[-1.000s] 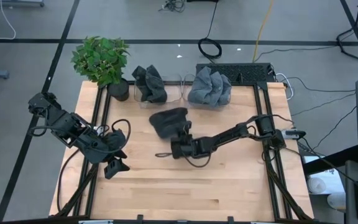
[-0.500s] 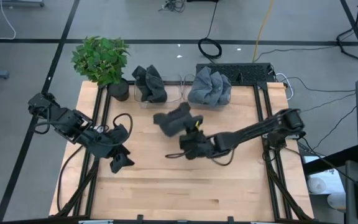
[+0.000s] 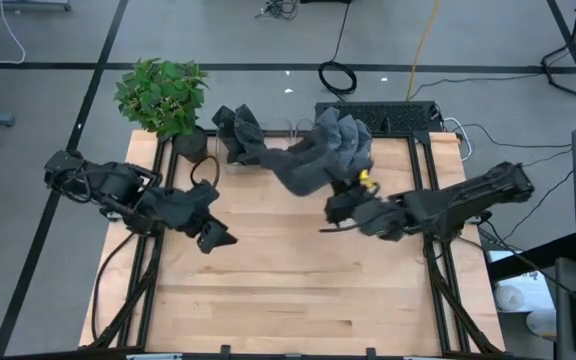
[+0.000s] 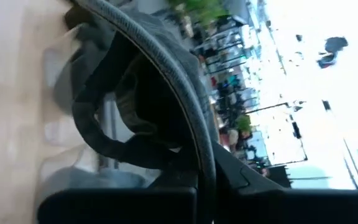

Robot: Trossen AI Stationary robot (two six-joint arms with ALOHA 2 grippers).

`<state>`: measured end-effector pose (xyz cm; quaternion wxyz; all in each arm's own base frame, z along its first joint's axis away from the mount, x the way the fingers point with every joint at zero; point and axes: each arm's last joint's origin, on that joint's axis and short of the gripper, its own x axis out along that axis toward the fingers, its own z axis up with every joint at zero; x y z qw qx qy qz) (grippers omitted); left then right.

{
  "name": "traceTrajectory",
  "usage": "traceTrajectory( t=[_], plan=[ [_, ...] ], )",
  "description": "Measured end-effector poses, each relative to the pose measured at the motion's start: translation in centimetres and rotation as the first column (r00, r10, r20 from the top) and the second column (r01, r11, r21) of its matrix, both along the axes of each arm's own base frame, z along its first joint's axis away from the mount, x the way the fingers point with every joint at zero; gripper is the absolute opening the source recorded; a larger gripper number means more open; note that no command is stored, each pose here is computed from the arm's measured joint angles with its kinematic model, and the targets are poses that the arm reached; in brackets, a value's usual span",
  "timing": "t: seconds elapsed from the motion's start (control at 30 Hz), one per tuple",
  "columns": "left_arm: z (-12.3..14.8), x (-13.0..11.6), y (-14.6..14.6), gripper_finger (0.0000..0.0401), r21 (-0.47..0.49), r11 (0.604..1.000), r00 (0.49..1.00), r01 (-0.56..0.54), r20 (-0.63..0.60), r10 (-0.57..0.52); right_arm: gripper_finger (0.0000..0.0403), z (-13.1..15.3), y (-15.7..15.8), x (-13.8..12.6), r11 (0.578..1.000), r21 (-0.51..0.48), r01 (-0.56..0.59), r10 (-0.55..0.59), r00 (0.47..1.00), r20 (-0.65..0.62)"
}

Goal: Pick & Place hat
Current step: Put the black cap into the left transparent bin

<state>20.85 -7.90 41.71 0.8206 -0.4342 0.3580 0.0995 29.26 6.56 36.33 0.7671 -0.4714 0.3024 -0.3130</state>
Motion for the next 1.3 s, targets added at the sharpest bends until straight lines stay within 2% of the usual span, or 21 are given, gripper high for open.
traceTrajectory(
  t=[0.23,0.33,0.53,0.93,1.17,1.3],
  plan=[
    [1.3,1.4,0.9,0.0296,-0.041,0.998,0.985,-0.038,0.169,0.044,0.0,4.0,0.4,-2.7,0.999,-0.03,-0.044,0.047,0.991,0.127],
    [1.7,1.8,1.4,0.0296,-0.054,0.997,0.977,-0.059,0.204,0.069,0.0,5.6,0.7,-3.4,0.996,-0.06,-0.063,0.073,0.98,0.184],
    [1.9,2.2,2.3,0.0296,-0.085,0.99,0.965,-0.111,0.228,0.128,0.0,7.9,1.3,-4.2,0.982,-0.167,-0.088,0.122,0.971,0.204],
    [2.7,3.0,4.5,0.0296,-0.089,0.979,0.928,-0.181,0.313,0.2,0.0,9.7,3.1,-5.3,0.934,-0.286,-0.215,0.29,0.923,0.252],
    [3.6,3.5,5.9,0.0296,-0.15,0.981,0.904,-0.122,0.39,0.173,0.0,11.0,4.6,-6.6,0.888,-0.366,-0.277,0.401,0.856,0.326],
    [4.7,3.8,6.6,0.0296,-0.178,0.979,0.855,-0.095,0.489,0.172,0.0,11.5,5.3,-7.4,0.864,-0.402,-0.302,0.45,0.821,0.351]
  ],
)
